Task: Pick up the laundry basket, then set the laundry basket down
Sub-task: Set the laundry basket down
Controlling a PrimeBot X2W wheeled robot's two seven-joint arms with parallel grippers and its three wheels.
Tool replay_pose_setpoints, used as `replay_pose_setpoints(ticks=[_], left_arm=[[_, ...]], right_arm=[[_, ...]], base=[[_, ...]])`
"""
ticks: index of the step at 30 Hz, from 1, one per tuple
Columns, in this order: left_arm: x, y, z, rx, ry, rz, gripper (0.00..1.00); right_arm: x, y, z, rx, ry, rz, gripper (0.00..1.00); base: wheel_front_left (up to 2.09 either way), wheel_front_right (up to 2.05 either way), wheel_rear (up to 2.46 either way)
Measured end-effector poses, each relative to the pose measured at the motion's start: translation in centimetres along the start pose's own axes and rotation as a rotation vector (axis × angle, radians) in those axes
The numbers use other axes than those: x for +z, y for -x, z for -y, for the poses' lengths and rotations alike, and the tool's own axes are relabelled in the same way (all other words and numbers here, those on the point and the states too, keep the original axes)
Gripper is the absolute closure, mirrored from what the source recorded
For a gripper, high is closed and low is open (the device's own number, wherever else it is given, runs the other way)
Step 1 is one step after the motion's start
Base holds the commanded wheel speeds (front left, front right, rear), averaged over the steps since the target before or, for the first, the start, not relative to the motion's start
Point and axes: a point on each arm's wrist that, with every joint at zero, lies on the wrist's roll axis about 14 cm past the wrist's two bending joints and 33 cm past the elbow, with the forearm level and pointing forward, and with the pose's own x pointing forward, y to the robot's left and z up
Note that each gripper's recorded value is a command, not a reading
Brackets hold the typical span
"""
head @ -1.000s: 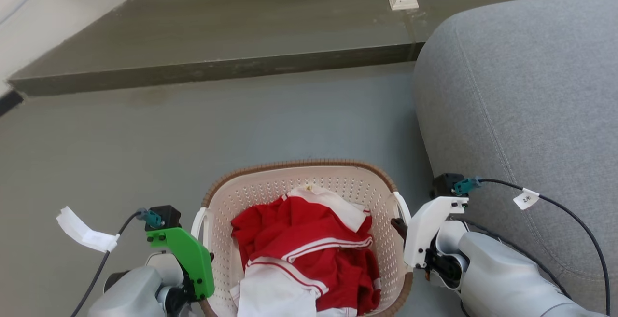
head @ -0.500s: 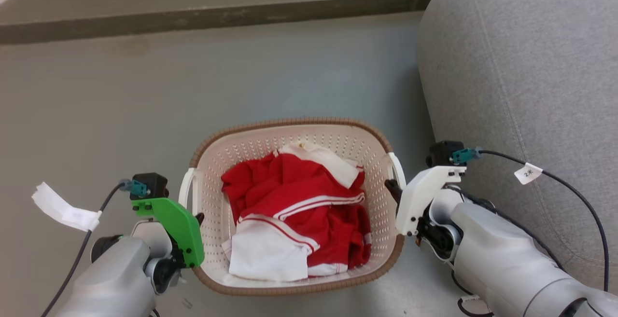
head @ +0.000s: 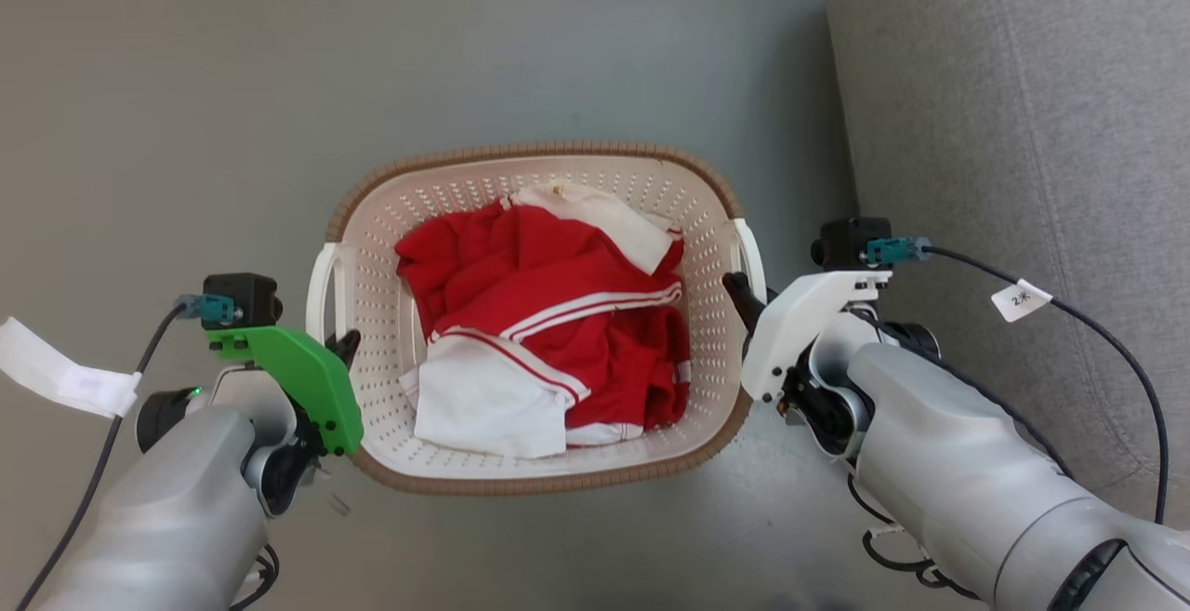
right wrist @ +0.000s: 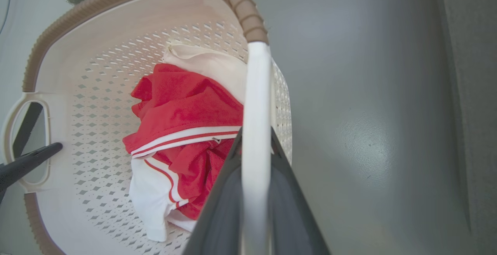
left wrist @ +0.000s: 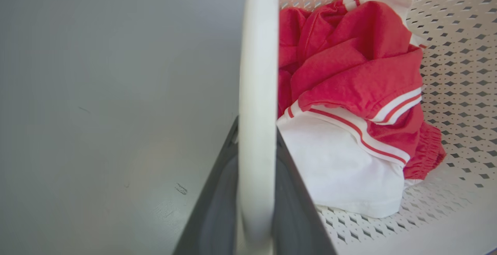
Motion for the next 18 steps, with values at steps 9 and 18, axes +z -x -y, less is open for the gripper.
replay_pose_setpoints(ticks=[9, 18], left_arm=[[-0.9, -2.4, -1.7, -0.003, 0.014, -0.008, 1.0], [-1.2, -4.8, -3.5, -0.003, 0.018, -0.016, 1.0]], right_arm=[[-1.2, -2.3, 1.2, -0.016, -0.022, -0.015, 1.0], [-1.4, -4.9, 2.0, -0.024, -0.025, -0.027, 1.0]], base=[[0.0, 0.0, 0.0], [0.0, 0.0, 0.0]])
